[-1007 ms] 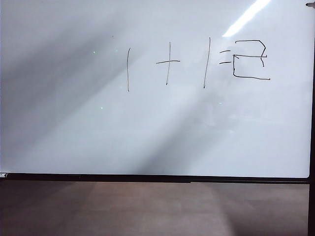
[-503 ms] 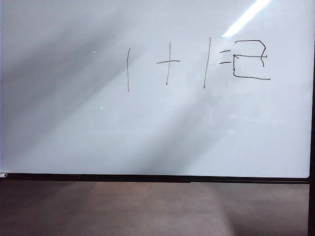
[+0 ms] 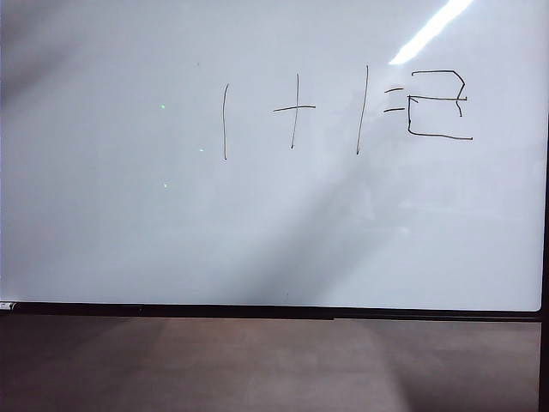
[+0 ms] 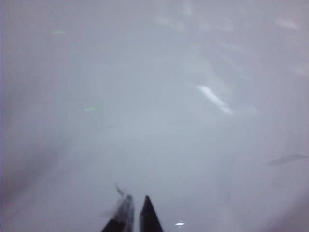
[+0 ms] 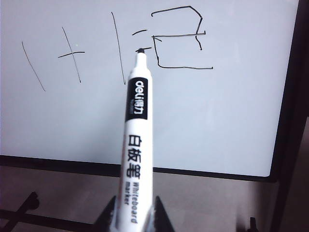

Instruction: Reach to the right to find the marker pen, pick it up, and write the answer to the math problem on the whiteboard.

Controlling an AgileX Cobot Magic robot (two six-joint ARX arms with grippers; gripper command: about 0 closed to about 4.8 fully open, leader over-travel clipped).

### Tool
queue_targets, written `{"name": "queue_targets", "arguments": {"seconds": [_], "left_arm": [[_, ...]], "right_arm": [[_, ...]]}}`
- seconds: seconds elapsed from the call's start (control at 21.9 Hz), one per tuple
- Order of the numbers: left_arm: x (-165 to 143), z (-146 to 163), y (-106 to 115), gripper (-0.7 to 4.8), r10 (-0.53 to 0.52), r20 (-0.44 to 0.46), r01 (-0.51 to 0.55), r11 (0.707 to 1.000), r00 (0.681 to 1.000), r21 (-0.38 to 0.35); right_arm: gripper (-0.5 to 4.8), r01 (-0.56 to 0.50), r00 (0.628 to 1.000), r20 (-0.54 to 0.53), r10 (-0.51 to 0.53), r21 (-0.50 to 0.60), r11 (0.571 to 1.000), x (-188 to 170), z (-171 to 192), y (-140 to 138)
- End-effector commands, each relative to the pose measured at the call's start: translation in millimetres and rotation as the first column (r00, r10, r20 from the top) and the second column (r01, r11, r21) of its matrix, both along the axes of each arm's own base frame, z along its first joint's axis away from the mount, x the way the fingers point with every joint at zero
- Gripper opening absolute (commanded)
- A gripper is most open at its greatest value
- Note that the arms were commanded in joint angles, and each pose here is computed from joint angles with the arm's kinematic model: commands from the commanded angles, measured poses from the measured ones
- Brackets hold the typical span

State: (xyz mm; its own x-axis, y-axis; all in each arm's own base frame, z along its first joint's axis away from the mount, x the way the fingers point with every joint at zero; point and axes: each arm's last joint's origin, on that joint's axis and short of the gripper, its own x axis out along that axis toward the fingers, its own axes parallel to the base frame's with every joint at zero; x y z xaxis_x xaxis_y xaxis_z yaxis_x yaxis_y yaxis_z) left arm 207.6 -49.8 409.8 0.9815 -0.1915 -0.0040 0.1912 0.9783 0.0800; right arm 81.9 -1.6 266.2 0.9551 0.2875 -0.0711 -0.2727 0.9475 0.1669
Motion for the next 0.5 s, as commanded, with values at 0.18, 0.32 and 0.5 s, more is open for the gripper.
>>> {"name": "queue_targets", "arguments": {"seconds": [0.18, 0.32, 0.5], "left_arm": [[-76.2, -64.4, 67.2, 0.28, 0.384, 0.006, -0.383, 0.922, 0.923, -0.057], [-89.5, -101.1, 68.3, 0.28, 0.403, 0.028, -0.397, 0.909, 0.915, -0.126], [-101.0, -160.0, 63.3, 0.28, 0.307, -0.009, -0.301, 0.927, 0.952, -0.225]], "right_arm": [[-0.06, 0.000, 1.000, 0.020, 0.000, -0.005, 1.000, -0.4, 2.8, 0.0], [-0.06, -0.003, 1.000, 0.021, 0.003, -0.005, 1.000, -0.5, 2.9, 0.3], [-0.06, 0.000, 1.000, 0.020, 0.001, -0.005, 1.000, -0.3, 2.8, 0.1]]}}
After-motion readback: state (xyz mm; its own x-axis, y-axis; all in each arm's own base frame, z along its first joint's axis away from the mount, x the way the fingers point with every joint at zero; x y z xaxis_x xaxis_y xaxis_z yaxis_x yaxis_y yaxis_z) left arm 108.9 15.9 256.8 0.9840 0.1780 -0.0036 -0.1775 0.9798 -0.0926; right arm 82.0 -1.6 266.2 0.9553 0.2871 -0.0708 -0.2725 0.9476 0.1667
